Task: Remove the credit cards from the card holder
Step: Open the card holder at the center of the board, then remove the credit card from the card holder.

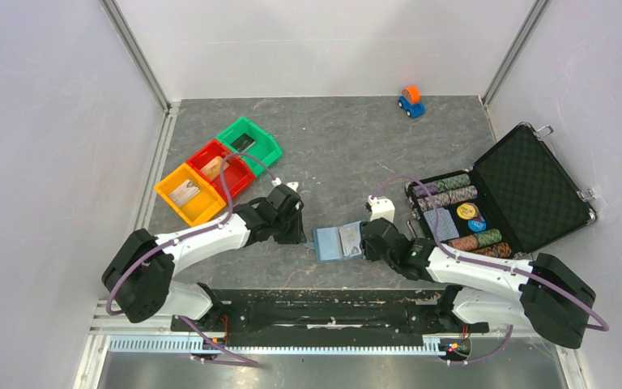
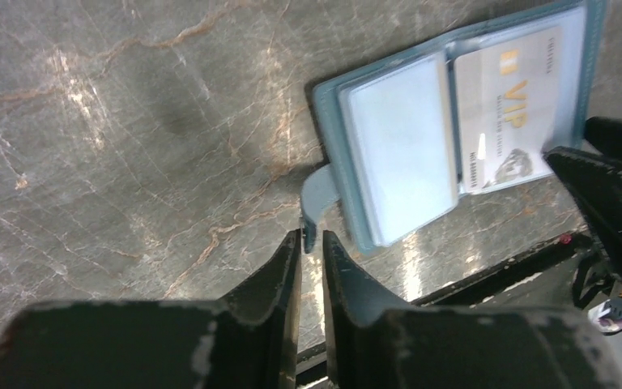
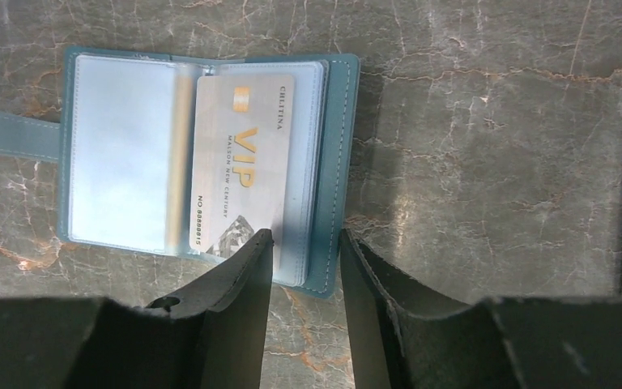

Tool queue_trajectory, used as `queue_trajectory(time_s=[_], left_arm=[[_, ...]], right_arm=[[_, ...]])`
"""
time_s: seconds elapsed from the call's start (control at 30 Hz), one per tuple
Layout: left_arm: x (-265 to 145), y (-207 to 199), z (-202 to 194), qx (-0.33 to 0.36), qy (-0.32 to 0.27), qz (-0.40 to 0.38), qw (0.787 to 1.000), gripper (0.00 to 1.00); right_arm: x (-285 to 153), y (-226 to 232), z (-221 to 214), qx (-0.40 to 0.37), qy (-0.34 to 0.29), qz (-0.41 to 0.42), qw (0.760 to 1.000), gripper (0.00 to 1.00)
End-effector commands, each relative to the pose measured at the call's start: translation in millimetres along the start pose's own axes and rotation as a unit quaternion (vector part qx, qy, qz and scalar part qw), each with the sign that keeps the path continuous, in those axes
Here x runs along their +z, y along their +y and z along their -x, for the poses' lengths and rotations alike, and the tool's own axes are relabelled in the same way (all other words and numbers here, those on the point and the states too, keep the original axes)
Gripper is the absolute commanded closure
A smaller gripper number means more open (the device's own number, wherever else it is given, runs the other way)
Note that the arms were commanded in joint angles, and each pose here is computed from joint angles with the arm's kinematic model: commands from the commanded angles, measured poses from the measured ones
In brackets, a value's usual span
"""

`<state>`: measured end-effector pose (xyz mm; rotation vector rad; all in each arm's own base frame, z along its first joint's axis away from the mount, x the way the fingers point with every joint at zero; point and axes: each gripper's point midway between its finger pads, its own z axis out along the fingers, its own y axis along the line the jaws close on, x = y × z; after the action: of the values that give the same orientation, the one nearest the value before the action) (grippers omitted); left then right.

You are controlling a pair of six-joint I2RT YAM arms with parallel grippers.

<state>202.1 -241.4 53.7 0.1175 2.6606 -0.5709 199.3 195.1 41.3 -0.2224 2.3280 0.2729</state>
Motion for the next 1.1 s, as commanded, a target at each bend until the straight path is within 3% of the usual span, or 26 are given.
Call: queue_trajectory(time_s=[0.0, 0.3, 0.6, 0.77, 1.07], left_arm=[[-14, -21, 26, 0.011, -0.026, -0.028, 0.999, 0.74], [-42, -71, 47, -0.01, -0.042, -0.129, 0.991, 0.67], [-18, -96, 41, -0.036, -0.02, -0.203, 0.978, 0.65], [-7, -94, 40, -0.042, -0.015, -0.193, 0.98, 0.65], [4, -80, 28, -0.05, -0.008, -0.174, 0.983, 0.65]], right_arm=[[-1, 9, 9, 0.015, -0.018, 0.023, 0.999, 0.62], [-10, 11, 28, 0.026, -0.039, 0.045, 0.998, 0.66], [-41, 31, 76, 0.036, -0.083, 0.091, 0.992, 0.65], [-57, 57, 99, 0.035, -0.109, 0.157, 0.981, 0.67], [-32, 70, 76, 0.043, -0.072, 0.176, 0.981, 0.69]])
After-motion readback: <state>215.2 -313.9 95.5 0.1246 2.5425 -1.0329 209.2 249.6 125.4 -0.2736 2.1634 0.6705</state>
